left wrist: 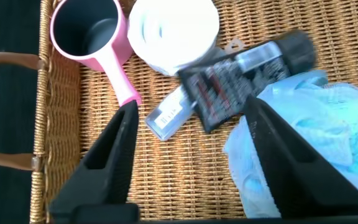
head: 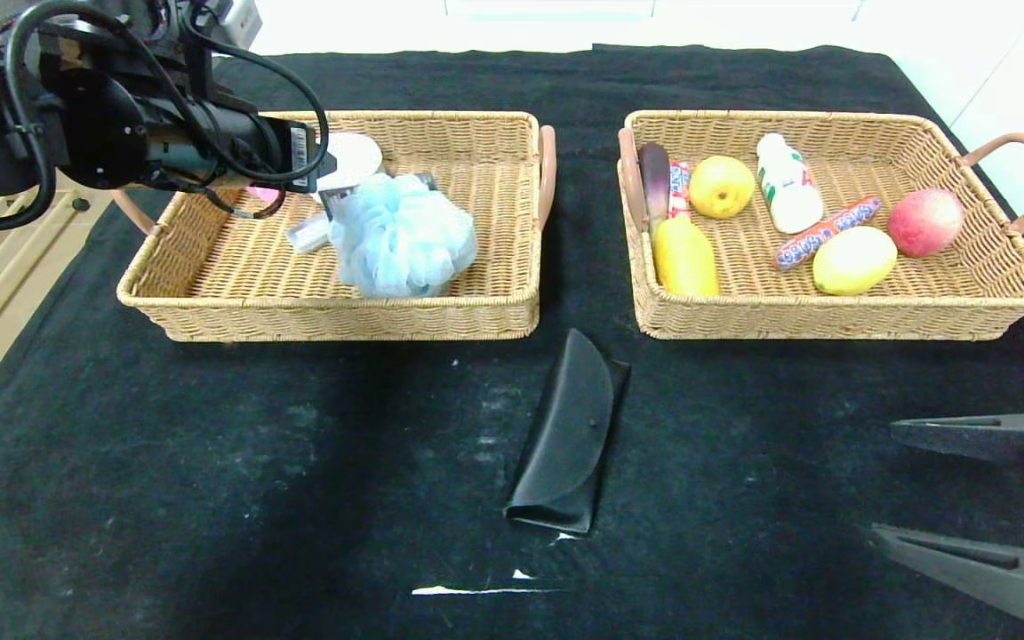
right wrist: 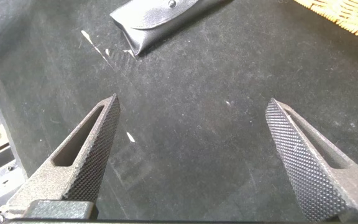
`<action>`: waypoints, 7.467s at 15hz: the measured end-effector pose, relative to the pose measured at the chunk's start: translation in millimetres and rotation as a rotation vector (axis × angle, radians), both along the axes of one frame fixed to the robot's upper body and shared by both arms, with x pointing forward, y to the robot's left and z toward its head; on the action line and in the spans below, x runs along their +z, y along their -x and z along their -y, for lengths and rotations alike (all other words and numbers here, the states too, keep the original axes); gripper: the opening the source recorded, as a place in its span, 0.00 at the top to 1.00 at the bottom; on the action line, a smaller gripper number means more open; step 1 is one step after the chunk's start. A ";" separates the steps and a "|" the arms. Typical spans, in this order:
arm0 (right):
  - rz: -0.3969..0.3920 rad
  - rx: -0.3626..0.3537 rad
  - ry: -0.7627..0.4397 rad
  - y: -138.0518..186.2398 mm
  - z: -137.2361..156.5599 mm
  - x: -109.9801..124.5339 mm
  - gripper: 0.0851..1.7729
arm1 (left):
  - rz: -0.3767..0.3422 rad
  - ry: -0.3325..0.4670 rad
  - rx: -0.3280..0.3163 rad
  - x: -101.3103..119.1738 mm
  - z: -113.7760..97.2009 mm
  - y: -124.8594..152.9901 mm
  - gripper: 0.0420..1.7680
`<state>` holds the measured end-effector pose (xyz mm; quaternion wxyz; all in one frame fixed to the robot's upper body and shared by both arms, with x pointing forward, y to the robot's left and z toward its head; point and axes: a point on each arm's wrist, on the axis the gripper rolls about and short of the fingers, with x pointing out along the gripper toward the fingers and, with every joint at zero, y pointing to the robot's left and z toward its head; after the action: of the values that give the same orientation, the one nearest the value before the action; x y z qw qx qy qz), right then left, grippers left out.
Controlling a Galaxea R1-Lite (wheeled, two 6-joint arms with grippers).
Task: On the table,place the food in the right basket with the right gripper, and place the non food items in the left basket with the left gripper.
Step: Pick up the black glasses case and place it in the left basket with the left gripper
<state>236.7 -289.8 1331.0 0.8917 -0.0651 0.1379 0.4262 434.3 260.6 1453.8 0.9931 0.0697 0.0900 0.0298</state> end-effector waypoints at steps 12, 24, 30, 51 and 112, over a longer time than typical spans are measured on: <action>0.012 -0.003 -0.003 2.7 1.0 1.9 0.04 | -0.074 0.009 -0.179 0.9 57.5 56.1 0.09; 0.025 -0.012 -0.006 4.0 2.7 4.4 0.04 | -0.155 -0.004 -0.379 -28.9 158.0 112.1 0.04; 0.043 -0.015 -0.010 7.1 3.8 7.4 0.04 | -0.251 -0.021 -0.381 -61.4 192.1 110.4 0.04; 0.026 -0.019 -0.006 2.6 3.4 5.1 0.04 | -0.429 -0.050 -0.368 -105.6 219.0 107.6 0.03; 0.028 -0.036 -0.005 -0.1 5.6 3.4 0.04 | -0.430 0.005 -0.330 -100.5 203.8 115.3 0.60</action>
<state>236.9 -295.4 1334.4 0.9013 -0.0665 0.1253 0.4092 319.1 56.8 1353.3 0.9427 0.0857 0.2864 -0.1482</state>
